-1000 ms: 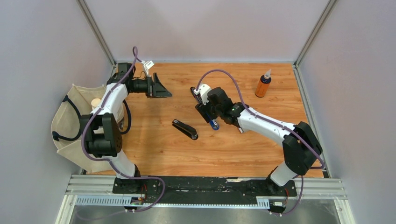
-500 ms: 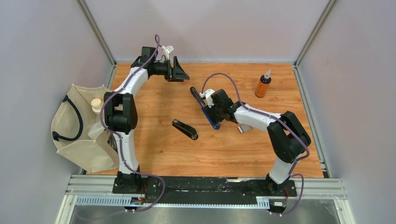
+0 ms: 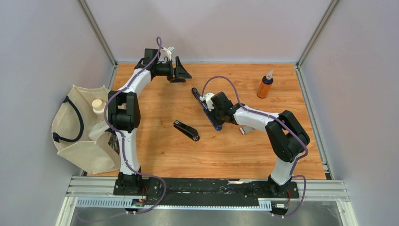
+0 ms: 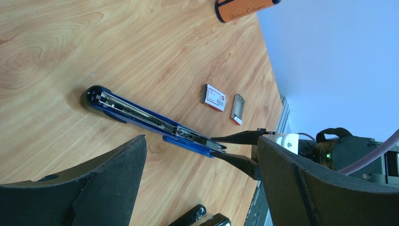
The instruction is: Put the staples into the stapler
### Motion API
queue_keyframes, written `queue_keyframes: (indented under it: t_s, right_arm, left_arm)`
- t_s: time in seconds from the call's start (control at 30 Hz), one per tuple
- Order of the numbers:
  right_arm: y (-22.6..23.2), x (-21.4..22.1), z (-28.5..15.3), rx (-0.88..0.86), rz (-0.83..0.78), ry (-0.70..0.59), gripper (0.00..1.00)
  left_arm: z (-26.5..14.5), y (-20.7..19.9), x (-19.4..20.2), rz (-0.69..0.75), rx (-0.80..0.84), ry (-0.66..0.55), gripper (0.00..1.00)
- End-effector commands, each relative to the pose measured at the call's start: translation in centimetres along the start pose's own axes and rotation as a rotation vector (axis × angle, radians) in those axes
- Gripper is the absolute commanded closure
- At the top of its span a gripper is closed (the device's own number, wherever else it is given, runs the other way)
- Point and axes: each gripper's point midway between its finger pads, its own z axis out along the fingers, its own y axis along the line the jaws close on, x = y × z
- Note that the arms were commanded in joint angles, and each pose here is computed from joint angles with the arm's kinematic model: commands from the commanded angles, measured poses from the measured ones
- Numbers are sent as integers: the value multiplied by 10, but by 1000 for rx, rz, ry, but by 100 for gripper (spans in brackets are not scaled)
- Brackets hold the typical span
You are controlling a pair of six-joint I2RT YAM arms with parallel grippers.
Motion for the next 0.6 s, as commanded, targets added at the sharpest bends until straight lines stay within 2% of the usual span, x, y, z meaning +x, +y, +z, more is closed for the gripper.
queue_keyframes:
  t_s: [0.0, 0.13, 0.57]
  right_arm:
    - [8, -6, 4, -27, -18, -28, 72]
    - [17, -4, 3, -50, -45, -31, 77]
    - [31, 7, 7, -61, -46, 7, 77]
  left_arm:
    - [6, 3, -1, 6, 3, -12, 5]
    - [10, 14, 5, -15, -23, -6, 5]
    - [16, 71, 52, -96, -195, 43, 5]
